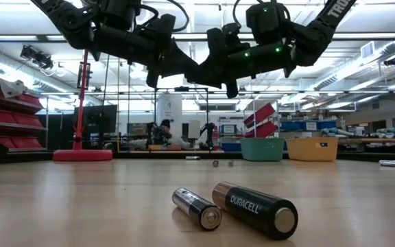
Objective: Sort batteries
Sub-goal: Put the black battery into the green bin
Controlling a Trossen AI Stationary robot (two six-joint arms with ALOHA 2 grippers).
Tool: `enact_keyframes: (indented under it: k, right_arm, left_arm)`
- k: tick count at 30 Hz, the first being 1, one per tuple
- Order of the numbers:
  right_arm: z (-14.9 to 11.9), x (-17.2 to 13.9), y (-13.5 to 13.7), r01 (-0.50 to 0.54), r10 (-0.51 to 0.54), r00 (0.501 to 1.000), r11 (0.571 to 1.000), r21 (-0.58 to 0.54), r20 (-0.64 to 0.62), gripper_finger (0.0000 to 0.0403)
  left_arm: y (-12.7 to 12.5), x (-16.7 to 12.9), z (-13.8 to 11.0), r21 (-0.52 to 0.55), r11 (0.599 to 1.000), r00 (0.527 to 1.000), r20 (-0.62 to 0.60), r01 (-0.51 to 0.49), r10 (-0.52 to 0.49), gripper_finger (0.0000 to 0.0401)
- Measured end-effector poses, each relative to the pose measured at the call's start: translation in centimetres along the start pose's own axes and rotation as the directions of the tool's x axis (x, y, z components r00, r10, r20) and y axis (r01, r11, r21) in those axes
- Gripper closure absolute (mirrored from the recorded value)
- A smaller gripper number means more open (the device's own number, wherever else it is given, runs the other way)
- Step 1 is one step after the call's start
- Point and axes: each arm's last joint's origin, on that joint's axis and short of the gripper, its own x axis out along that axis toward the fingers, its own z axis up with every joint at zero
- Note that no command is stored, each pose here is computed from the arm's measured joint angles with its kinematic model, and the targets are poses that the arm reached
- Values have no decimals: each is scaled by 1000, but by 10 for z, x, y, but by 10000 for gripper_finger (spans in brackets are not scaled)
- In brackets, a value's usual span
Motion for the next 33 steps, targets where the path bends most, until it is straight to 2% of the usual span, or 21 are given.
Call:
enact_keyframes:
  k: [9,24,30,33]
  right_arm:
    - [0,0,-9,25,-24,1000,999,31,-17,365]
    - [-2,0,-18,66,-64,997,996,54,-49,365]
    - [-5,0,-19,73,-69,995,996,56,-73,365]
    - [-8,-1,-21,125,-118,988,990,64,-101,365]
  left_arm:
    - [2,0,3,-3,1000,1000,23,-10,10,281]
    - [14,0,7,-12,1000,999,42,-22,23,179]
    - [15,0,8,7,1000,999,43,-27,27,167]
    - [16,-2,10,12,1000,999,47,-29,28,167]
